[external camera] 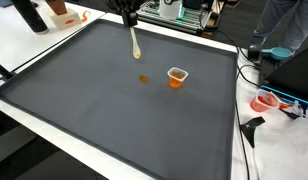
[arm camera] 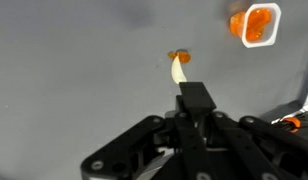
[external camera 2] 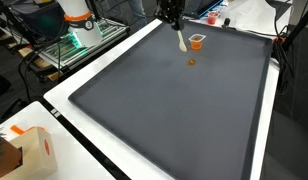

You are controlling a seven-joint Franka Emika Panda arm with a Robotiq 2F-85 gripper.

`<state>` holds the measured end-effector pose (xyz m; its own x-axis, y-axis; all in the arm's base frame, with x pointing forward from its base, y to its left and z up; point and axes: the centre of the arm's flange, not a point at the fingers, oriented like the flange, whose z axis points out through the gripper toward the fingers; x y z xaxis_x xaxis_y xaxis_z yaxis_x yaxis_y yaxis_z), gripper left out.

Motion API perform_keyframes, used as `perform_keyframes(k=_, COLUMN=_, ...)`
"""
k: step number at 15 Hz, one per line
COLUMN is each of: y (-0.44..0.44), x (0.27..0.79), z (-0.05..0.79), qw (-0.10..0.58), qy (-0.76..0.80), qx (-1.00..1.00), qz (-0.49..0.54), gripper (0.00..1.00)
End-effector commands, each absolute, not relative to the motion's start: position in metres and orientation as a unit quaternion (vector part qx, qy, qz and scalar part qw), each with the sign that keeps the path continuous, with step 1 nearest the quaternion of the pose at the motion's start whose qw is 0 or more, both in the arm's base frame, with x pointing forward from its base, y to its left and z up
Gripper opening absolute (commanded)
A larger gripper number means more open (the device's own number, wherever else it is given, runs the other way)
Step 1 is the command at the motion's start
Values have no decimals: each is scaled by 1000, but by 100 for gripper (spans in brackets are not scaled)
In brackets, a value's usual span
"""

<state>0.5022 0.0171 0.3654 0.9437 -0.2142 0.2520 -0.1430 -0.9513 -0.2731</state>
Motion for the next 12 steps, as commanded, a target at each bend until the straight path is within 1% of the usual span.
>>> perform_keyframes(k=1, y=26, x=499, z=378, qw=79, qy=87, qx=-986, qz=-122, gripper=3)
perform_keyframes(k=5, y=33, x=499, z=386, qw=50, qy=76, qx=-989, qz=-116, gripper=3)
perform_keyframes(k=8, y=44, x=496, z=397, qw=49, qy=57, qx=-991, qz=-114, gripper=3)
perform_keyframes(k=9, y=37, x=503, z=385, qw=57, qy=66, qx=-989, qz=-122, gripper=13)
perform_keyframes(k=12, y=44, x=502, z=393, qw=58, qy=58, qx=-989, qz=-121, gripper=13)
